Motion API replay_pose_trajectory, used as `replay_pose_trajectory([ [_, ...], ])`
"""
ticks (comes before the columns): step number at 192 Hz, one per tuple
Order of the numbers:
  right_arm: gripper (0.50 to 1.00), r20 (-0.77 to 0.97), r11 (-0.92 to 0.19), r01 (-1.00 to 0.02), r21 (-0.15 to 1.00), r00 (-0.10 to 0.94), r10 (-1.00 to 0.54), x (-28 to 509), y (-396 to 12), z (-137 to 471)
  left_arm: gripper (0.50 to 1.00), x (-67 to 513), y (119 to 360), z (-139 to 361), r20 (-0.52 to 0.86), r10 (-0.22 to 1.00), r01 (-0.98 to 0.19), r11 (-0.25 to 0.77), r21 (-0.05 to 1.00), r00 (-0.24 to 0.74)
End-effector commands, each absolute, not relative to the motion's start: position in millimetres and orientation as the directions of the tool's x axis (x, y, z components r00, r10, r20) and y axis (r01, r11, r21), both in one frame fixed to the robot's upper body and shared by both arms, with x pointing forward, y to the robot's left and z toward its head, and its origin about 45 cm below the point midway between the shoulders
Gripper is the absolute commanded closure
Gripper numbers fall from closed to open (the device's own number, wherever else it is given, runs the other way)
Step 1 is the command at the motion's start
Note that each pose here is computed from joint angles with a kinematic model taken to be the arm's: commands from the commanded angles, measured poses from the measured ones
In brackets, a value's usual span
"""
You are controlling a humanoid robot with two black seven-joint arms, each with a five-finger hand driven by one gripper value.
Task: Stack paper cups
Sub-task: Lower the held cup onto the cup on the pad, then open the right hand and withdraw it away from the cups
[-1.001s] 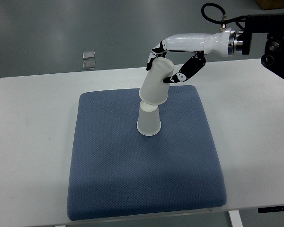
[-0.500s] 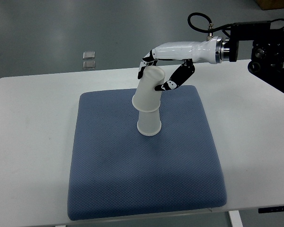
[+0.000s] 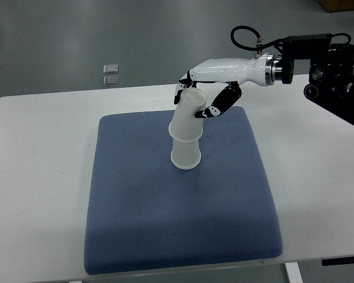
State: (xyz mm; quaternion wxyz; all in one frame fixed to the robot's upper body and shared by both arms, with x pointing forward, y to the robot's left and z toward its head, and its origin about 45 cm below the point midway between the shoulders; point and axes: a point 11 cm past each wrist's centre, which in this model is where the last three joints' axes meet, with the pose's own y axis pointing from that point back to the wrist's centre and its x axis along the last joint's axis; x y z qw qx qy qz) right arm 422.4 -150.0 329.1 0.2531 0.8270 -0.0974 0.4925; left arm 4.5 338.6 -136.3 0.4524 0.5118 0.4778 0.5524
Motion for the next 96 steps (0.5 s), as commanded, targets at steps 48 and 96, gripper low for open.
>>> replay_pose_trajectory([
  [48, 0.875, 0.863, -0.854, -0.41, 0.321, 0.499, 0.085, 420, -144, 318, 0.5, 4, 339, -136, 0.133, 0.989, -0.011, -0.134, 0.991, -0.067],
  [96, 0.65, 0.874, -0.848, -0.437, 0.299, 0.482, 0.06, 422, -145, 315, 0.5, 4, 339, -136, 0.133, 0.989, -0.011, -0.134, 0.991, -0.067],
])
